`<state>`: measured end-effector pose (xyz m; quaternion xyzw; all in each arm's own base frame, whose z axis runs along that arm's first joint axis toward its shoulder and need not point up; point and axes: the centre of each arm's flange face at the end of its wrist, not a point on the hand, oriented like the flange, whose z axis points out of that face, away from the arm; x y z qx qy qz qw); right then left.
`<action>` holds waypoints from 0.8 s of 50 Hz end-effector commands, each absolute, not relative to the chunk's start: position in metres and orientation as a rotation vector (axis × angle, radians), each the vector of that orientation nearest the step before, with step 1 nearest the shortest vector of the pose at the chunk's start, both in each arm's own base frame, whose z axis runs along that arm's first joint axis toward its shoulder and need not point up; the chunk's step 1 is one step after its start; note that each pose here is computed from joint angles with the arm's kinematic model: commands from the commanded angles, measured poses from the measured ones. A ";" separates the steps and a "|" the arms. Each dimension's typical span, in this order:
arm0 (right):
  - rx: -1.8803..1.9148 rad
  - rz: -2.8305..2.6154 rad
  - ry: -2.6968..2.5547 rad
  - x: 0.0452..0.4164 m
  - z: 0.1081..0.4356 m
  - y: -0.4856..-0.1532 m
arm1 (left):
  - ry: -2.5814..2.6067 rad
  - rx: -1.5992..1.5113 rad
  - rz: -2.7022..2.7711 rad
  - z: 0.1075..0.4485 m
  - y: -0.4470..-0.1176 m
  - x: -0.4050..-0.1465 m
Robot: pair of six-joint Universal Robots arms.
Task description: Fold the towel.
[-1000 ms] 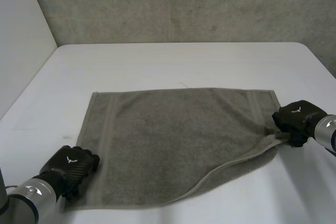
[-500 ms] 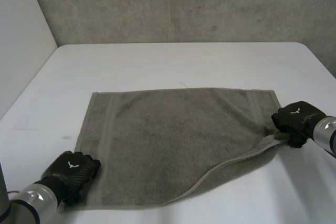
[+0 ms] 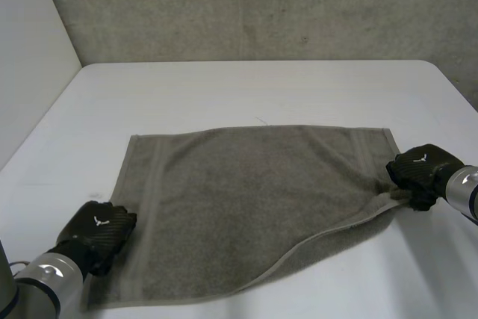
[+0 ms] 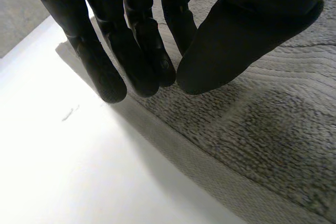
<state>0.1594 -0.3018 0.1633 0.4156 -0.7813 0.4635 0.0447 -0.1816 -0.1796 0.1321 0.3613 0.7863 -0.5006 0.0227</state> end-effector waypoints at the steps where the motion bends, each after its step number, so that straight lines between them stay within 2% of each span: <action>1: 1.267 1.416 -2.388 0.159 0.163 -0.302 | 2.422 1.113 -1.573 0.138 -0.182 -0.183; 10: 1.265 1.411 -2.392 0.158 0.163 -0.301 | 2.507 1.180 -1.477 0.151 -0.147 -0.182; 18: 1.269 1.417 -2.384 0.159 0.165 -0.300 | 2.518 1.263 -1.524 0.150 -0.135 -0.186; 40: 1.271 1.411 -2.390 0.159 0.164 -0.298 | 2.480 1.288 -1.596 0.138 -0.139 -0.191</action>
